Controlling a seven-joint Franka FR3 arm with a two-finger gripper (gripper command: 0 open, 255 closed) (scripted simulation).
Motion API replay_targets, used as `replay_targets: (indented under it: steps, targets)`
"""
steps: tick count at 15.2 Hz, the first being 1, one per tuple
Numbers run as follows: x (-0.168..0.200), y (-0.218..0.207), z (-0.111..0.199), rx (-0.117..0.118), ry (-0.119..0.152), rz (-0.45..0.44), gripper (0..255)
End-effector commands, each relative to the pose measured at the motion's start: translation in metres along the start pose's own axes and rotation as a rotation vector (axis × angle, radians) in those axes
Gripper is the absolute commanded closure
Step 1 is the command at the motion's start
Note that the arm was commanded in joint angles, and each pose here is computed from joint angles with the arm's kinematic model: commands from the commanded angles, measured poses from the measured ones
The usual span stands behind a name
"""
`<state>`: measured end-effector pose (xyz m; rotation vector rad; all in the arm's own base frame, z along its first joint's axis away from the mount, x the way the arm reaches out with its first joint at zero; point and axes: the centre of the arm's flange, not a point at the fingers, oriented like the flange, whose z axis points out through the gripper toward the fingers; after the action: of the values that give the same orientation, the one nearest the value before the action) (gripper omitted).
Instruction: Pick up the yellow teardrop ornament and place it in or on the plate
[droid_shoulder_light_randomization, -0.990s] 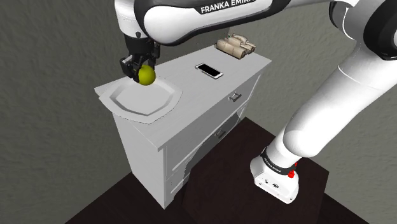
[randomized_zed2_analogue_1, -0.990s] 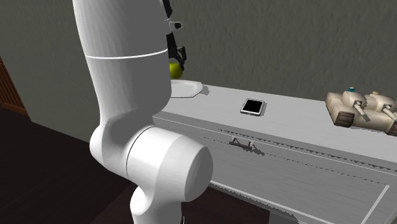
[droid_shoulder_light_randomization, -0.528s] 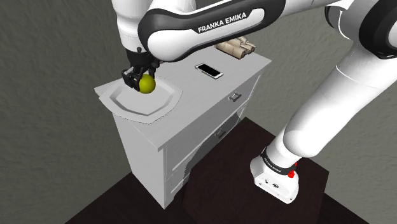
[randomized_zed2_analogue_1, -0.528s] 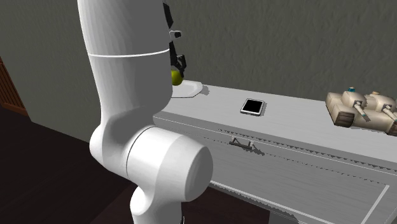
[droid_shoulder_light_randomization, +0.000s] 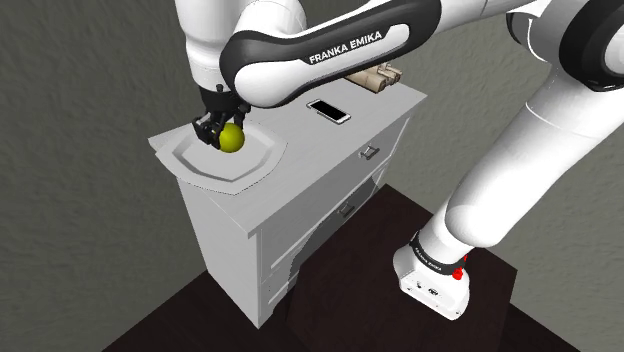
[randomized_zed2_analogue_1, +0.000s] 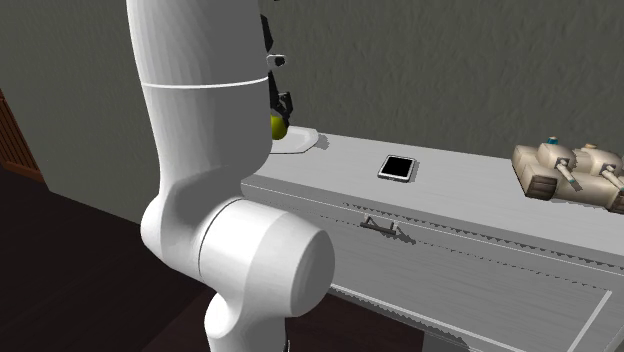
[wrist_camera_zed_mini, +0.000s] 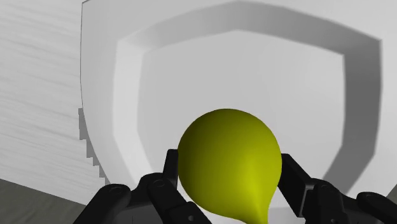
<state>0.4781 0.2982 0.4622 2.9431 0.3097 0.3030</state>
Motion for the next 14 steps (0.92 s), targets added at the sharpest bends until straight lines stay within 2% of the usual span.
replay_targets:
  steps: [1,2,7,11,14]
  targets:
    - [0.0,0.0,0.0,0.0,0.0,0.0,255]
    - [0.0,0.0,0.0,0.0,0.0,0.0,0]
    - [0.0,0.0,0.0,0.0,0.0,0.0,0]
    - [0.0,0.0,-0.05,0.0,0.0,0.0,0]
    - [0.0,0.0,-0.05,0.0,0.0,0.0,0]
